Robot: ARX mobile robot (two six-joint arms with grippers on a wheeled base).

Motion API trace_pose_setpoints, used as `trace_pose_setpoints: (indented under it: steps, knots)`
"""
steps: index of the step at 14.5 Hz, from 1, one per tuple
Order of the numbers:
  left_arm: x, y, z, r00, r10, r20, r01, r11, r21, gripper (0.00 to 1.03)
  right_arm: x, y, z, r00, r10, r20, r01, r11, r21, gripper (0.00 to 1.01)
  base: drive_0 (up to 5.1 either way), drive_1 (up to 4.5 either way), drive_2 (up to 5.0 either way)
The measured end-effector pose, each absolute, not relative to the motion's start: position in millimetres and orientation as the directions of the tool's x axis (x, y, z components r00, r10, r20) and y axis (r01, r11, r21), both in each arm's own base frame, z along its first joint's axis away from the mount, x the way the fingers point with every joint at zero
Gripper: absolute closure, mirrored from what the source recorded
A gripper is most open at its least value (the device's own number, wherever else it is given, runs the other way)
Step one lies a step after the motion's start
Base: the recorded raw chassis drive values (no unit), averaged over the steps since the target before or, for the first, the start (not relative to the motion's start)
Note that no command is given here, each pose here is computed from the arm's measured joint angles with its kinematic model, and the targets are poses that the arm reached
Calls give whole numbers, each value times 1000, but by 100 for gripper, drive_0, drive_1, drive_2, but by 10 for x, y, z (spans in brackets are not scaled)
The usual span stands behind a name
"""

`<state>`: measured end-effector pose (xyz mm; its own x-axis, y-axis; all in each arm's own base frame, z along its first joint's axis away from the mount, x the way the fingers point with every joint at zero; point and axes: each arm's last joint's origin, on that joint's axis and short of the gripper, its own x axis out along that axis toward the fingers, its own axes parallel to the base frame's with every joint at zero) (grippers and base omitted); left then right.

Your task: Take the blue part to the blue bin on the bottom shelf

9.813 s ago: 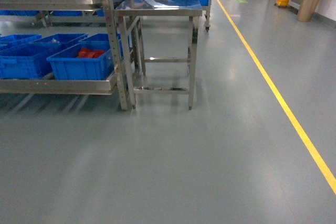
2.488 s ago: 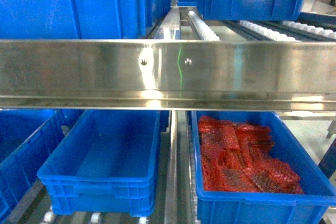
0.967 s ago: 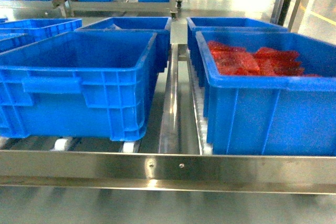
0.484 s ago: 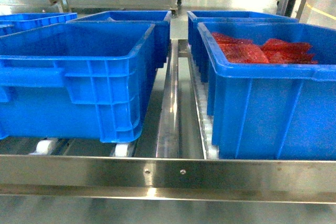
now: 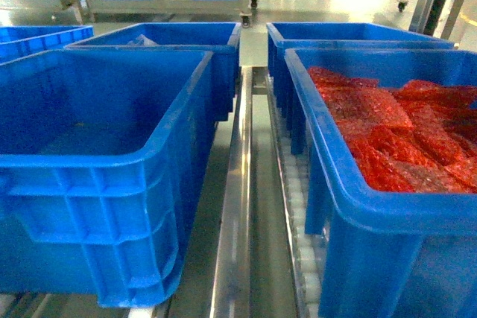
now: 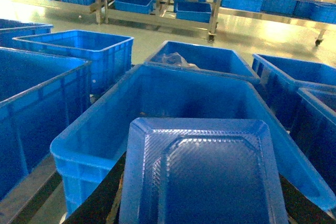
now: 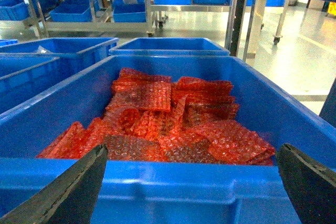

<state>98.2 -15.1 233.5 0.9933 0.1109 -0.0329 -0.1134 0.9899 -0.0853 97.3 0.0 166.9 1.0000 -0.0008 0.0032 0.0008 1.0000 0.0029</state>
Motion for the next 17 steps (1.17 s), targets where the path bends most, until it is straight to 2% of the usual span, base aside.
trace_pose_setpoints:
  steps: [17]
  knots:
    - [987,-153,2333,993,108,-35,-111,990,-84,60,973,0,1667,1000,0,1,0,1000,2,3,-2,401,-405]
